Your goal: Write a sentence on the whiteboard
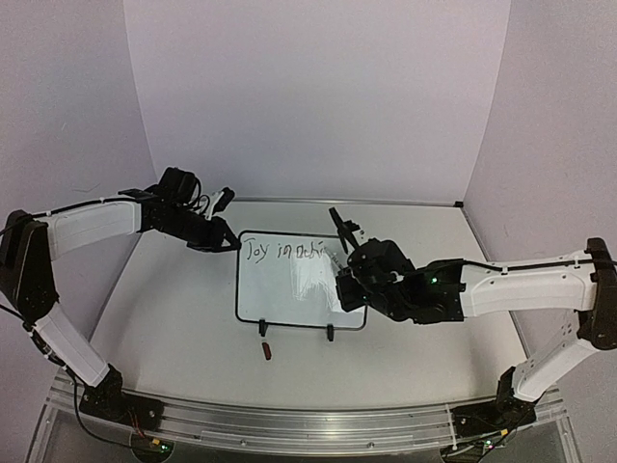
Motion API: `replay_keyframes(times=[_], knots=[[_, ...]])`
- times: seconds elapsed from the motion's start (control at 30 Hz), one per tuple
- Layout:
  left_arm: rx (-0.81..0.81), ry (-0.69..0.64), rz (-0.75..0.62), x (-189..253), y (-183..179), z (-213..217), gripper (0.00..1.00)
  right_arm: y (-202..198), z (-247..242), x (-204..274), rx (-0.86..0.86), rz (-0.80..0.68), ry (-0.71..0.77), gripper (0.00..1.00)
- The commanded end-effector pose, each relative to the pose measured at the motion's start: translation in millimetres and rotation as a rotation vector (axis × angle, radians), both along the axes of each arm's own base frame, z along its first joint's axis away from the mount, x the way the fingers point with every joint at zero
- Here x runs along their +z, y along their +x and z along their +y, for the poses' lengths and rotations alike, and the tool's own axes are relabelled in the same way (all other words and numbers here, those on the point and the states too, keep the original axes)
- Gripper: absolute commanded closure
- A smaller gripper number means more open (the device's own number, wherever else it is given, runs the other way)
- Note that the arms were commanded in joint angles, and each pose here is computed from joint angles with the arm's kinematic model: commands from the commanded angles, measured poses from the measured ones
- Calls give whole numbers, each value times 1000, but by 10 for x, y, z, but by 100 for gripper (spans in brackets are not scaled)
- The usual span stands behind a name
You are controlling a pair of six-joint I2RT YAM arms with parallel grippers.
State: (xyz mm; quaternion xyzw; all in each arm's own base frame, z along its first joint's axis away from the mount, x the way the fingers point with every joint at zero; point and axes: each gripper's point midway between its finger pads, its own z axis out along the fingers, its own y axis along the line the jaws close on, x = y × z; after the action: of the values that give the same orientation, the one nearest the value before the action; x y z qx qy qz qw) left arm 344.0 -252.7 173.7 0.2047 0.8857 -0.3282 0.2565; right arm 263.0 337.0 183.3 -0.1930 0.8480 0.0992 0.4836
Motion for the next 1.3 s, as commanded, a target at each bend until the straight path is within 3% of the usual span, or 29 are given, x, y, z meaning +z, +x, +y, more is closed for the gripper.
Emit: replay_keyframes(times=[0.0,1.27], knots=[[-13,-13,-27,48,41,-37,88,27,-27,-24,-30,-5,-1,100],[-9,-10,-35,76,30,-24,92,129,-50,-127,-90,-19,-66,100]])
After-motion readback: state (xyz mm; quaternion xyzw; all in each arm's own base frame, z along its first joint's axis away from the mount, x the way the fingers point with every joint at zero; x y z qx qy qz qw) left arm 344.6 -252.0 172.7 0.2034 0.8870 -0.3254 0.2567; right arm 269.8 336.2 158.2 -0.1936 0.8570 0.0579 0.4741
